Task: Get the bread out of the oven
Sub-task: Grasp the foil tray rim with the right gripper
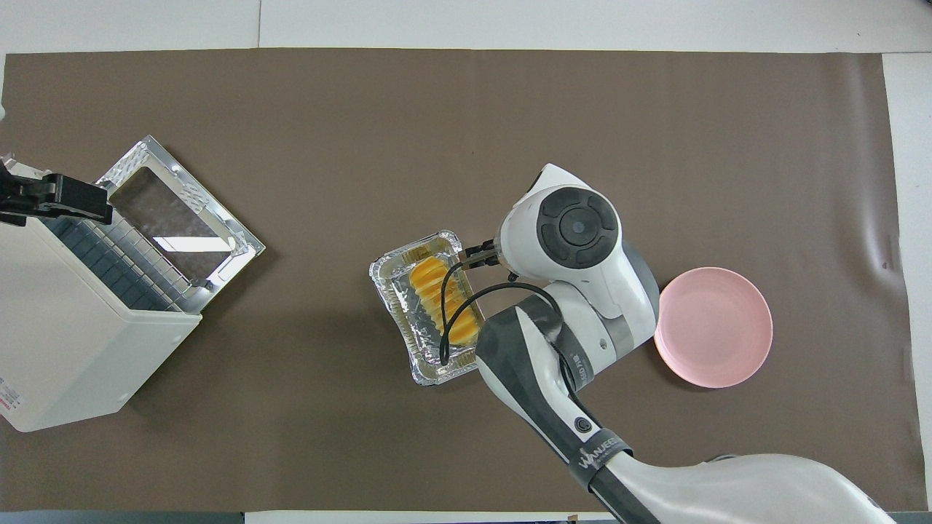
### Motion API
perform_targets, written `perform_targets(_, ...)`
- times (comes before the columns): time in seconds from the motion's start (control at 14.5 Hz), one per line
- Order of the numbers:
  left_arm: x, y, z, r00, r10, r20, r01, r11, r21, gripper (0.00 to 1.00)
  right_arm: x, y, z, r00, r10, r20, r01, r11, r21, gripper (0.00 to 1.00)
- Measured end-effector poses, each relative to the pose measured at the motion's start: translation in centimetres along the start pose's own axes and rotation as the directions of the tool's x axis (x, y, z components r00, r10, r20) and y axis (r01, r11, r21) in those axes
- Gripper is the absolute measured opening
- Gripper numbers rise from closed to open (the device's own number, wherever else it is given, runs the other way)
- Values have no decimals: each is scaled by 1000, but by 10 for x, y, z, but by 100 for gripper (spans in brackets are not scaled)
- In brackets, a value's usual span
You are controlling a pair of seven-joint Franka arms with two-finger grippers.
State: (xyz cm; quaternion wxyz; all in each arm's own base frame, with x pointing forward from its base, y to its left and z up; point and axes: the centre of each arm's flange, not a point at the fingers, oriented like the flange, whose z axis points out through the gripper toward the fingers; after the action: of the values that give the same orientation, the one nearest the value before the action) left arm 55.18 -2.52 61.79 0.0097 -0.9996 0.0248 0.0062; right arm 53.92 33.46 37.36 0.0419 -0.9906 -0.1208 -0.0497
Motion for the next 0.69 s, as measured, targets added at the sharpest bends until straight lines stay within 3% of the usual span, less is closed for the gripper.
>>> perform_targets(0.69,-32,2,10,996,-47,79,49,998,-26,100,-15,-33,46,998,-37,60,37,999,-7,100)
